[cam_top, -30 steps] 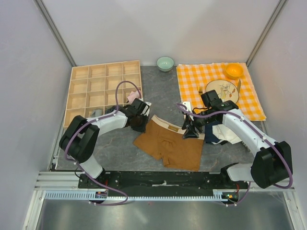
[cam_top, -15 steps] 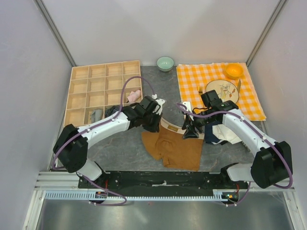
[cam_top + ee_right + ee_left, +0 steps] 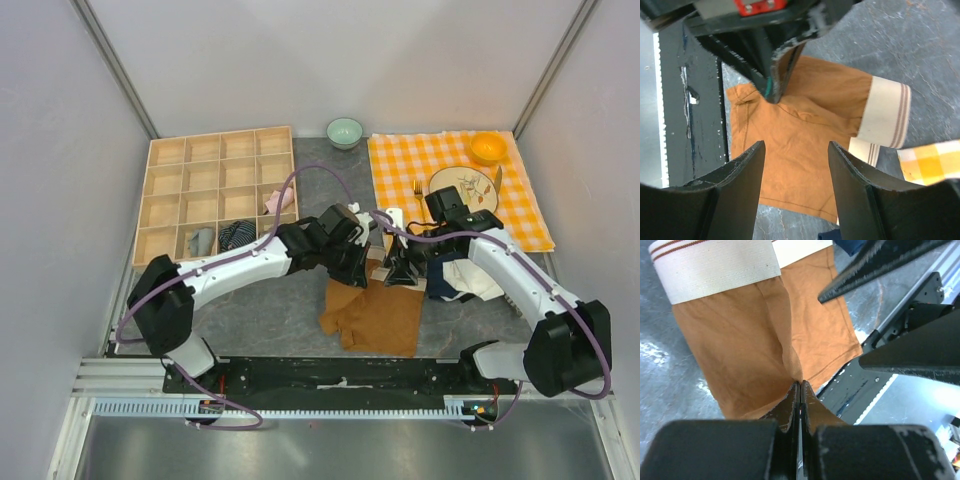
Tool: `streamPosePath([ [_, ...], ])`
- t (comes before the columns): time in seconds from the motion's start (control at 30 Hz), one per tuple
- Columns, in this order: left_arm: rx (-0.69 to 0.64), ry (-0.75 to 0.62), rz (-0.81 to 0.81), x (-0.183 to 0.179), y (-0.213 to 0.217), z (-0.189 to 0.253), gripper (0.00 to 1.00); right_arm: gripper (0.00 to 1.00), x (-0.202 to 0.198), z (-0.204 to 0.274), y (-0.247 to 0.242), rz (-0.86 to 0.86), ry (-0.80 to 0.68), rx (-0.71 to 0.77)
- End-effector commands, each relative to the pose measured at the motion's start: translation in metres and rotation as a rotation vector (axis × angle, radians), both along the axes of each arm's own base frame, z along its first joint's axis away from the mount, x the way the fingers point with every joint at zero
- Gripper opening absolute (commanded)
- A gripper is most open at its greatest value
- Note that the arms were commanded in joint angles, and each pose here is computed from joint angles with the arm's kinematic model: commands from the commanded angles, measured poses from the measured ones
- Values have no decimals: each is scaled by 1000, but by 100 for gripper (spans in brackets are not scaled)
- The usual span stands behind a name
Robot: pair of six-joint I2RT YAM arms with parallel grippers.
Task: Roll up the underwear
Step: Fold the underwear at the center of the board.
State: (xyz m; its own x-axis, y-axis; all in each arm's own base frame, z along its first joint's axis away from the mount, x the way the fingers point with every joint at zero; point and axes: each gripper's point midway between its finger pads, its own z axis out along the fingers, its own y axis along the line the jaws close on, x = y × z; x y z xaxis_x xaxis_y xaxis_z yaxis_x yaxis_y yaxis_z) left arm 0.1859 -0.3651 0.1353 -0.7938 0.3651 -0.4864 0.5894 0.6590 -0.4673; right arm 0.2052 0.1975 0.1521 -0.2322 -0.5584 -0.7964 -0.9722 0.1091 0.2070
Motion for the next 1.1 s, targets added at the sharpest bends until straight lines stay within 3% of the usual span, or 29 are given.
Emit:
streamPosePath([
  [0.0, -132, 60, -4, -7, -32, 22, 2, 61, 24, 24, -10, -95, -84, 17],
  [0.57, -260, 204, -18, -19, -90, -3, 2, 63, 77, 35, -73, -484, -178, -65],
  [1.07, -291, 289, -57, -38, -130, -26, 2, 65, 85, 34, -82, -549, -186, -78],
])
